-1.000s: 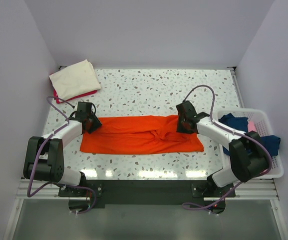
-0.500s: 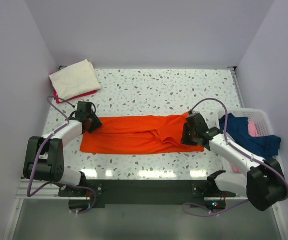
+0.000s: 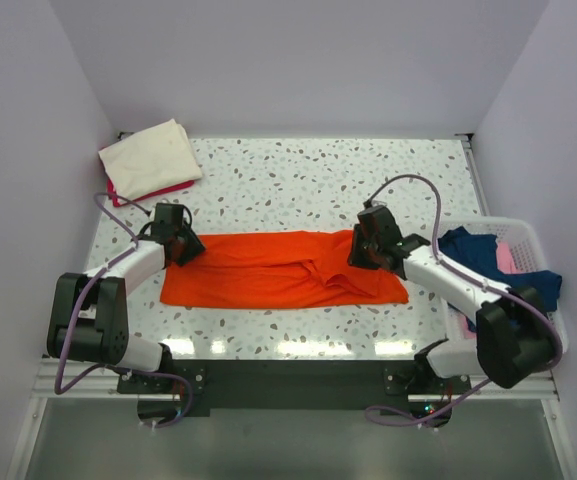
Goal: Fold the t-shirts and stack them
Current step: Fold the tshirt
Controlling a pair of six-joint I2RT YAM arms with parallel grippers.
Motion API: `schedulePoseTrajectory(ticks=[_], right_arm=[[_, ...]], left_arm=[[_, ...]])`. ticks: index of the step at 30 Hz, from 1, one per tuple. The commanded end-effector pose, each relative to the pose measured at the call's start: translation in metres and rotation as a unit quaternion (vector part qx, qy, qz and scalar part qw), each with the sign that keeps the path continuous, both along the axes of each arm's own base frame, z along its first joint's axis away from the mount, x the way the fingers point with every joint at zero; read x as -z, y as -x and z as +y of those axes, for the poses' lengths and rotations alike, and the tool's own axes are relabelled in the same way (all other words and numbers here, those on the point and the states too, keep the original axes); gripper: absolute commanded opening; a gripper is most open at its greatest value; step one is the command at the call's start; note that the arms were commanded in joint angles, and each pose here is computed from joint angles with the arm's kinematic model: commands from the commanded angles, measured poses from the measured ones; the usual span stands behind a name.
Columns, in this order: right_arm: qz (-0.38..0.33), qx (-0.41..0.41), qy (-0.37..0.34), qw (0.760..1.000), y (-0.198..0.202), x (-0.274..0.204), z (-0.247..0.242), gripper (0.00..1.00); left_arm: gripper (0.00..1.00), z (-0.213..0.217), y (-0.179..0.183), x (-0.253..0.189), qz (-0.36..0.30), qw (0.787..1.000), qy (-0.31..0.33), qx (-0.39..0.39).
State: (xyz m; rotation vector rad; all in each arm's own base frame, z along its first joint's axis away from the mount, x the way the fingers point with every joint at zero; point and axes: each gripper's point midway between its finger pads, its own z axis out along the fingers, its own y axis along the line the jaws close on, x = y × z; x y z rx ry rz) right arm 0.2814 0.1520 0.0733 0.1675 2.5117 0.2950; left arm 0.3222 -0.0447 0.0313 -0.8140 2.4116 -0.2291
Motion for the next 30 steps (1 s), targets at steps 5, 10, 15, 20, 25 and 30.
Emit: schedulePoseTrajectory(ticks=[5,10,15,20,25,30], right_arm=[[-0.008,-0.036,0.004,0.999,0.007,0.013,0.044,0.28],[0.022,-0.041,0.005,0.999,0.038,0.040,0.047,0.28],[0.047,-0.041,0.024,0.998,0.044,0.062,0.043,0.29],[0.032,-0.044,0.017,0.998,0.038,0.045,0.047,0.29],[0.009,-0.045,0.001,0.999,0.037,0.015,0.048,0.30],[-0.016,-0.042,-0.013,0.999,0.039,-0.016,0.043,0.35]], left_arm=[[0.41,-0.002,-0.022,-0.024,-0.044,0.999,0.002,0.008],[0.41,0.000,-0.021,-0.023,-0.043,0.999,-0.001,0.006],[0.41,-0.002,-0.021,-0.019,-0.040,0.999,0.003,0.006],[0.45,-0.002,-0.023,-0.029,-0.053,0.999,0.002,0.008],[0.47,0.001,-0.020,-0.038,-0.055,0.998,-0.005,0.006],[0.48,0.011,-0.019,-0.049,-0.073,0.997,-0.028,-0.008]])
